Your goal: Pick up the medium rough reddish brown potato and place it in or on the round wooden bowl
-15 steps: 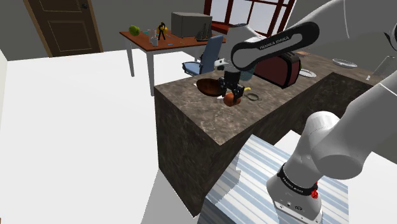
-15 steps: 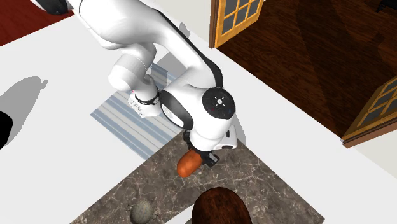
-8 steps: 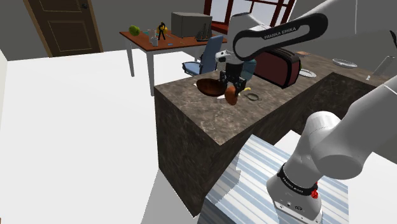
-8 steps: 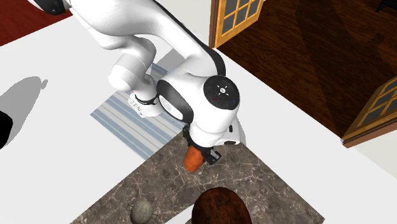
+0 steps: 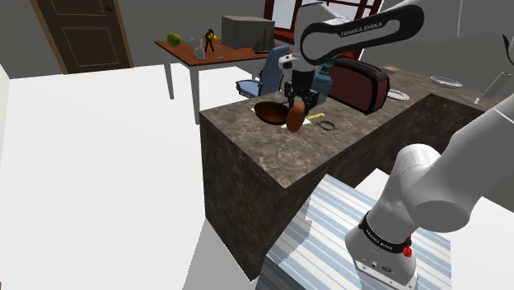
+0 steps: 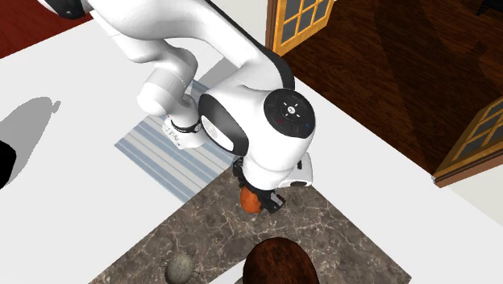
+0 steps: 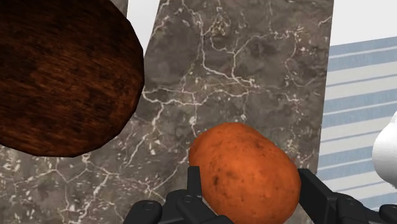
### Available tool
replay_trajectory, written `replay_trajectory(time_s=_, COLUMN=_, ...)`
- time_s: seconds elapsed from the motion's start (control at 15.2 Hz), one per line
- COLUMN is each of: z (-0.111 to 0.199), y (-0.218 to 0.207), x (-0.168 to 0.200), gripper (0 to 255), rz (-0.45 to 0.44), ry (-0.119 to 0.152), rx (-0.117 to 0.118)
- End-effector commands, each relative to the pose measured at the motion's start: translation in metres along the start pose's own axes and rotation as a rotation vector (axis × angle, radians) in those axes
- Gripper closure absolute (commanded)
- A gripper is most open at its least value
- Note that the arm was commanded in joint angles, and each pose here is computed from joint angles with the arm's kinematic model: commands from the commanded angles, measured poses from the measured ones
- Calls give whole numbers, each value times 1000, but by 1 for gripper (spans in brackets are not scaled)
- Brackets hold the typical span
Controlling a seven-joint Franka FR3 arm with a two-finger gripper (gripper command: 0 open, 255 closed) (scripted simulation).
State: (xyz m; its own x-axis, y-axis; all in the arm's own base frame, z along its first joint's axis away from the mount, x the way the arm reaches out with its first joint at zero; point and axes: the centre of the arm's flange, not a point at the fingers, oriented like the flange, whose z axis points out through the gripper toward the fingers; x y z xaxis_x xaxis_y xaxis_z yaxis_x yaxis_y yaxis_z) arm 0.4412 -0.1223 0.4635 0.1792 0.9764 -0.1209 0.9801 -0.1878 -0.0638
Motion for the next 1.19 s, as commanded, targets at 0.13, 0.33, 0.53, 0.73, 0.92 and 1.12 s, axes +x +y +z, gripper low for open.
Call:
replay_trajectory(time_s=0.13, z=-6, y=46, x=-13, gripper=255, rz=-1, ry=0, rx=0)
replay_trajectory(time_s=0.33, z=-10, y=84, x=-24, gripper=255, rz=-1, ry=0, rx=0)
replay_trajectory(time_s=0.53, z=-15, y=121, x=-35, gripper=255, rz=-1, ry=0, rx=0)
replay_trajectory(time_s=0.73, z=-19, y=159, x=-46, gripper=255, rz=-1, ry=0, rx=0)
replay_trajectory(time_s=0.92, z=-17, y=193, x=-55, gripper=255, rz=-1, ry=0, rx=0)
replay_trajectory(time_s=1.12, z=-2, y=194, x=-53, gripper=255, rz=-1, ry=0, rx=0)
